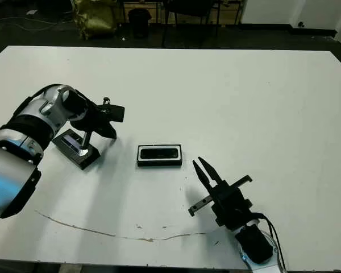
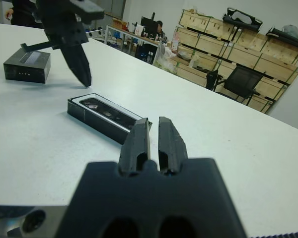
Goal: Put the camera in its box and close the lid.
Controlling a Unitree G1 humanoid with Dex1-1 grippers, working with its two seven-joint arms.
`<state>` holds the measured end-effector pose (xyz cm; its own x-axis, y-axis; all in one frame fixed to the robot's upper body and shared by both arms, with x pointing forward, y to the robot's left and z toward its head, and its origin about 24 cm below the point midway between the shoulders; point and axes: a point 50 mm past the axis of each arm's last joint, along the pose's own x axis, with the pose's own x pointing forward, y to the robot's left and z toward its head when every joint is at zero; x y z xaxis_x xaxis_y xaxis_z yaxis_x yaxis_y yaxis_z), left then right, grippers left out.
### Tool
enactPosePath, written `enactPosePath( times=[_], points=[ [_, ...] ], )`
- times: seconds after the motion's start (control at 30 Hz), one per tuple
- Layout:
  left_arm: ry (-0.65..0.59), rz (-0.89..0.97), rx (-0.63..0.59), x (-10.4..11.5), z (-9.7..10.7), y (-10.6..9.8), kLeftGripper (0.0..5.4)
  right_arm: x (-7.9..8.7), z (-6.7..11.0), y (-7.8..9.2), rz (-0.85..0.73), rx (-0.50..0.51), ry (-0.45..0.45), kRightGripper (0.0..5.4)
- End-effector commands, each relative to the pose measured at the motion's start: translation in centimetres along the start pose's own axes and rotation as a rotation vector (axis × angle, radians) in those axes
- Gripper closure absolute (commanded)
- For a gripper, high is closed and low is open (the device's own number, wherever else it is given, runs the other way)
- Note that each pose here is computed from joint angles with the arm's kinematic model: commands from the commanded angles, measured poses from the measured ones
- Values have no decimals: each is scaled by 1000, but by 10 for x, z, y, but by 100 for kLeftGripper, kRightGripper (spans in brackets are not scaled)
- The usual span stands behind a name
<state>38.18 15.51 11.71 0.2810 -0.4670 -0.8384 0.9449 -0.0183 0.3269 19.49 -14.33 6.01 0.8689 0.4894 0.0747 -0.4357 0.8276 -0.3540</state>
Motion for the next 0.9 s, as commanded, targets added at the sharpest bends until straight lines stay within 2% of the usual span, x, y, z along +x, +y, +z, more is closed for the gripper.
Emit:
enactPosePath(
  times=[0.03,0.13,0.23,0.47,0.9],
  points=[
    [-124,104,-80,-20,-3,9,540,-1,-3,0,19,-4,22,536],
    [-193,160,-135,-35,-10,14,540,0,-7,1,15,11,32,536],
    [-170,169,-138,-42,-17,13,540,1,-6,2,20,16,33,536],
    [-75,99,-111,-35,-30,0,540,0,-4,2,31,20,31,536],
    [5,-19,-62,-21,-28,-11,540,2,-11,1,45,5,34,536]
  ],
)
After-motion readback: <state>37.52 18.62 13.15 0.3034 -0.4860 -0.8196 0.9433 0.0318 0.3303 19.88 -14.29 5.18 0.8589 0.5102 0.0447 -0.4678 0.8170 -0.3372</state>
